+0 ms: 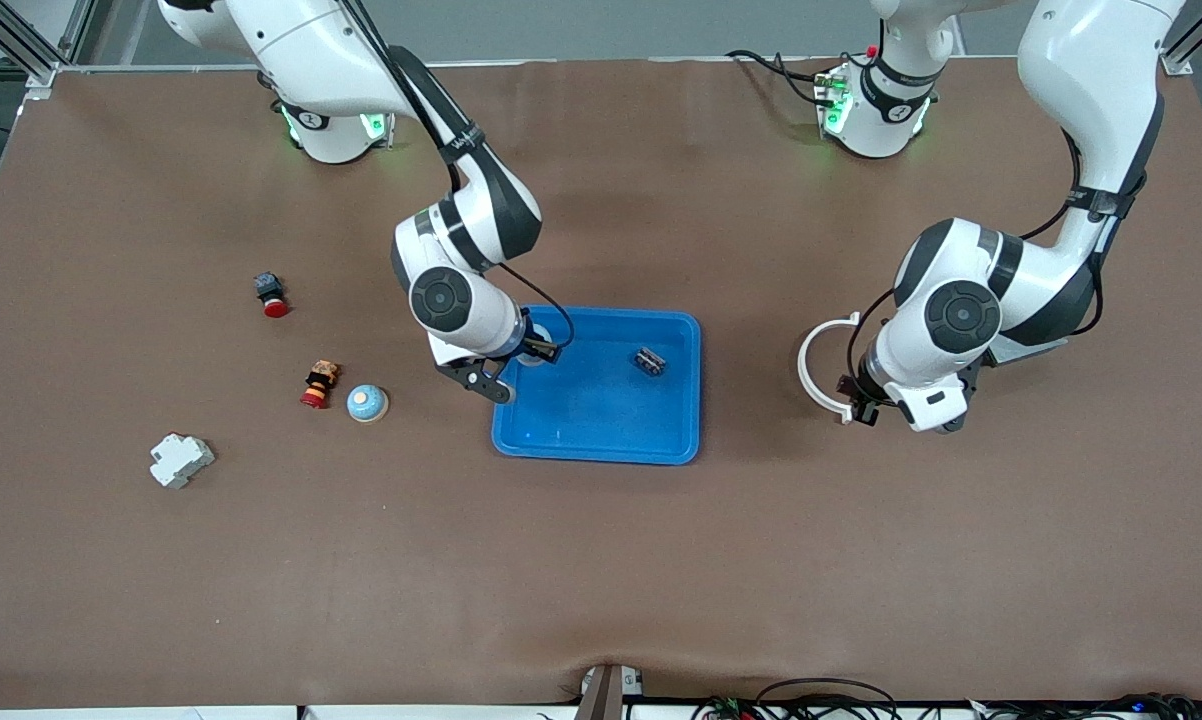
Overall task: Place electrolytic capacitor and blue bell in tray
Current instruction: 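Carry the capacitor and blue button over the tray with both grippers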
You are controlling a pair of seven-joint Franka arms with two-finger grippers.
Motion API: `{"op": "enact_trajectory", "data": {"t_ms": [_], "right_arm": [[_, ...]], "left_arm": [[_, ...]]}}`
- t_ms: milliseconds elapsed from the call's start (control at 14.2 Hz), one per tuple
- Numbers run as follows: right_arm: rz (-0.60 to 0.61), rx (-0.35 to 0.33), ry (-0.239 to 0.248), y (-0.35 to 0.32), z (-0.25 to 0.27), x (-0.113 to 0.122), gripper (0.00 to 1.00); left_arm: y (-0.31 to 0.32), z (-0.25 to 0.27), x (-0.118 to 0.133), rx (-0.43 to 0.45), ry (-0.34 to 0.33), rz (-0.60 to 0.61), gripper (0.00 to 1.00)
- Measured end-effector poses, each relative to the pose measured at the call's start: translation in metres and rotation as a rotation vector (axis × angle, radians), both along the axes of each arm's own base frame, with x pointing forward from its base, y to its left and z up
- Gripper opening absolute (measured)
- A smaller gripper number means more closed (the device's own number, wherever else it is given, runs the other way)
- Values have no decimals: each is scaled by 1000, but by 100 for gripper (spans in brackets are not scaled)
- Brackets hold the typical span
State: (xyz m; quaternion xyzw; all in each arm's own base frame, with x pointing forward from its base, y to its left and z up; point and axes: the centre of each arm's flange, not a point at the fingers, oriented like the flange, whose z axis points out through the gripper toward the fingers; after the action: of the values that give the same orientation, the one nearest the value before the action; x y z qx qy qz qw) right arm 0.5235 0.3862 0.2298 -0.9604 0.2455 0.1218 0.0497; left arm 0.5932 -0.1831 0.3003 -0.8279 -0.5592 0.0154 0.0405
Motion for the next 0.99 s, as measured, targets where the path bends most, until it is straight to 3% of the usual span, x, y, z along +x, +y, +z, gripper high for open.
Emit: {"op": "enact_trajectory", "data": {"t_ms": [704, 986], "right_arm": [[17, -12, -8, 14, -33, -9, 66], [21, -14, -17, 18, -42, -12, 66]], "left_arm": [[-173, 1, -12, -86, -37, 108, 30], [-226, -28, -17, -67, -46, 152, 30]]}}
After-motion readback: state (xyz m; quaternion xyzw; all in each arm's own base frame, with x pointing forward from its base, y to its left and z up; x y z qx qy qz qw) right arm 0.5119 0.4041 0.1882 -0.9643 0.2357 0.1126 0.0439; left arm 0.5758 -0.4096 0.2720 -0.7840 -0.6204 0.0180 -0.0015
